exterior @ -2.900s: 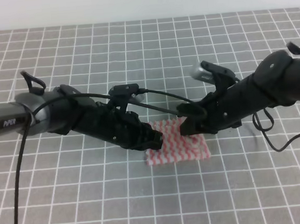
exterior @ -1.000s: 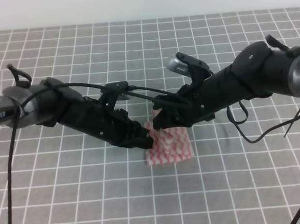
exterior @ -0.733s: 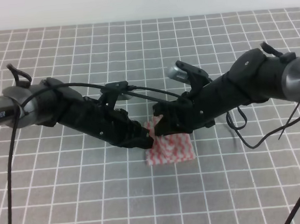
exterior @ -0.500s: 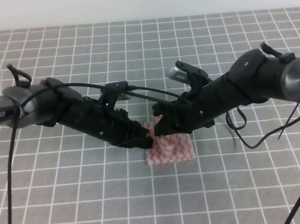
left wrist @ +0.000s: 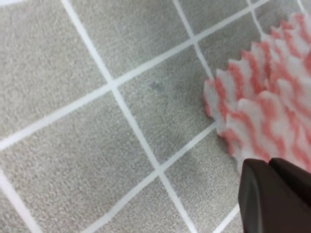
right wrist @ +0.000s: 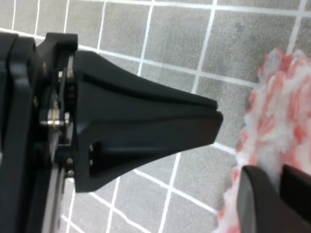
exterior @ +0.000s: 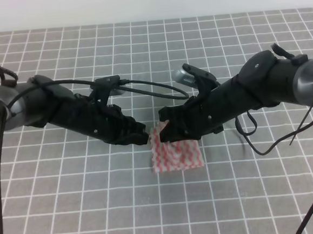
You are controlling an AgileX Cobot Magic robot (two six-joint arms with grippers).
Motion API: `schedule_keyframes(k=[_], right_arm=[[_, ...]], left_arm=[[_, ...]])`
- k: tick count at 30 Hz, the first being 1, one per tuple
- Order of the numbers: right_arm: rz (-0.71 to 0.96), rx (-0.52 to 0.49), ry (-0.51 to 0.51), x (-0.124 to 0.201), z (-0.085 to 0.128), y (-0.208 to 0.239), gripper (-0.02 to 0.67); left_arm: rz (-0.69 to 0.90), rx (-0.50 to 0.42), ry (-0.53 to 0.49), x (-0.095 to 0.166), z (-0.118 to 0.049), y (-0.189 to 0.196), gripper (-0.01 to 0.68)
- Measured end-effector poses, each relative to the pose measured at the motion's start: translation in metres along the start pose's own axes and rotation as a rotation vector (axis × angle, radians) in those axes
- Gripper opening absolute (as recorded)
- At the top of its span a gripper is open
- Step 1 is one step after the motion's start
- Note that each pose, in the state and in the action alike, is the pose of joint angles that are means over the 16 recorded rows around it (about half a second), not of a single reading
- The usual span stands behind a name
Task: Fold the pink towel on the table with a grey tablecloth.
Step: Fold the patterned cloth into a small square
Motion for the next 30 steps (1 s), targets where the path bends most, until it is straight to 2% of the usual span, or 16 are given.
schedule_keyframes(k=[10, 15, 20, 30], right_arm=[[0.016, -0.001, 0.005, 0.002, -0.001, 0.001, 0.189], [0.038, 0.004, 0.012, 0.004, -0.006, 0.004, 0.204], [0.073, 0.016, 0.026, 0.008, -0.013, 0.008, 0.176], [0.161, 0.063, 0.052, 0.019, -0.028, 0.015, 0.048]], left_arm=[[-0.008, -0.009, 0.006, -0.001, 0.003, 0.002, -0.001], [-0.017, -0.005, 0.001, -0.004, -0.001, 0.005, -0.001], [-0.013, 0.017, -0.008, -0.004, -0.008, 0.009, -0.001], [0.075, 0.09, -0.048, 0.01, -0.034, 0.001, -0.001]])
Point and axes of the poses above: a point on each arm's last joint axis where the gripper is mounted, y pointing back along that axis away from the gripper, z along the wrist's bending axis when the last joint is at zero, x = y × z, the point moved 7 cm from there along -y, pointing out along that axis toward the gripper, and after that the axes turned 4 degrees about y, right-handed, at the moved point
